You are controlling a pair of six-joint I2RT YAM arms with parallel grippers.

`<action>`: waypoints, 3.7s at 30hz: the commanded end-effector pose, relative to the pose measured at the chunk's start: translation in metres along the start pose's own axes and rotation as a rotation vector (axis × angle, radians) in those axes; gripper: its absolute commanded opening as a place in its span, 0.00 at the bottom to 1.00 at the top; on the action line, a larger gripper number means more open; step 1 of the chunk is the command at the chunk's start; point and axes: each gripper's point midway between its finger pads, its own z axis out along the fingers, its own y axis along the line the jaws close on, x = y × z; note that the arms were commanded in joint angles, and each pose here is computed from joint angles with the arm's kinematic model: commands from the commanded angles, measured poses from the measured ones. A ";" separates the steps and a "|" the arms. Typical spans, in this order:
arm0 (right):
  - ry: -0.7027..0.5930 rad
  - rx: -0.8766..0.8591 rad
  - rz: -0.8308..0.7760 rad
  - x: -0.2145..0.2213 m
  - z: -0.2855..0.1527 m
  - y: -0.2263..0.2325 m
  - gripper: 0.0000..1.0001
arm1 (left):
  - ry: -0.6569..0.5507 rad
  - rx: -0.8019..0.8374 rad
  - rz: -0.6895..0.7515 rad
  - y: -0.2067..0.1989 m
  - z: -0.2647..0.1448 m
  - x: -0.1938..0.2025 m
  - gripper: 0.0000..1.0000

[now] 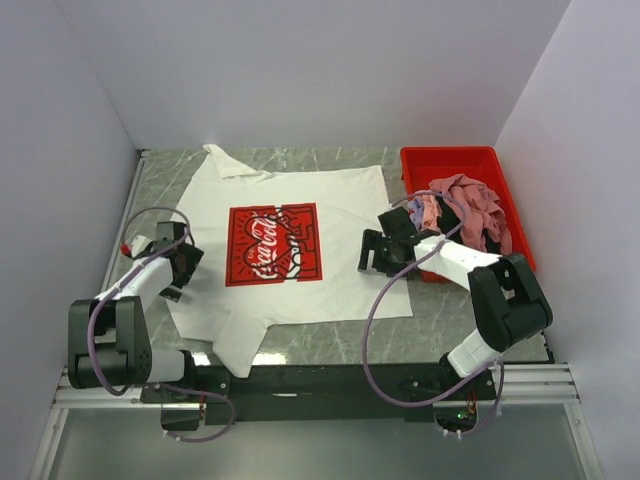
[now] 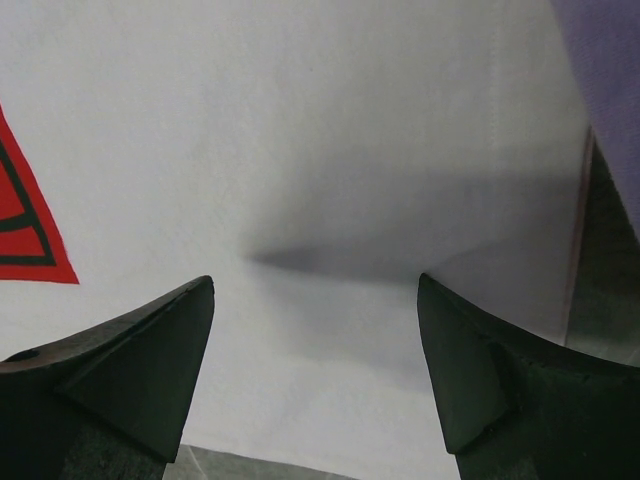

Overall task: Fold and stack the t-shirts
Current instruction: Flatten the tshirt out

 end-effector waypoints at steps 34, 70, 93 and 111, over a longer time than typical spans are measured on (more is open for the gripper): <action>-0.227 -0.098 0.035 -0.084 -0.092 0.030 0.92 | -0.032 0.268 0.026 -0.210 -0.011 -0.075 0.94; -0.180 -0.021 0.062 -0.080 -0.068 0.000 0.92 | -0.003 0.267 0.098 -0.291 0.109 -0.068 0.35; -0.144 -0.019 0.035 -0.078 -0.053 0.000 0.91 | -0.147 0.391 0.091 -0.332 0.068 -0.098 0.00; -0.132 0.005 0.028 -0.077 -0.046 -0.004 0.91 | -0.297 0.717 0.144 -0.437 0.065 -0.096 0.00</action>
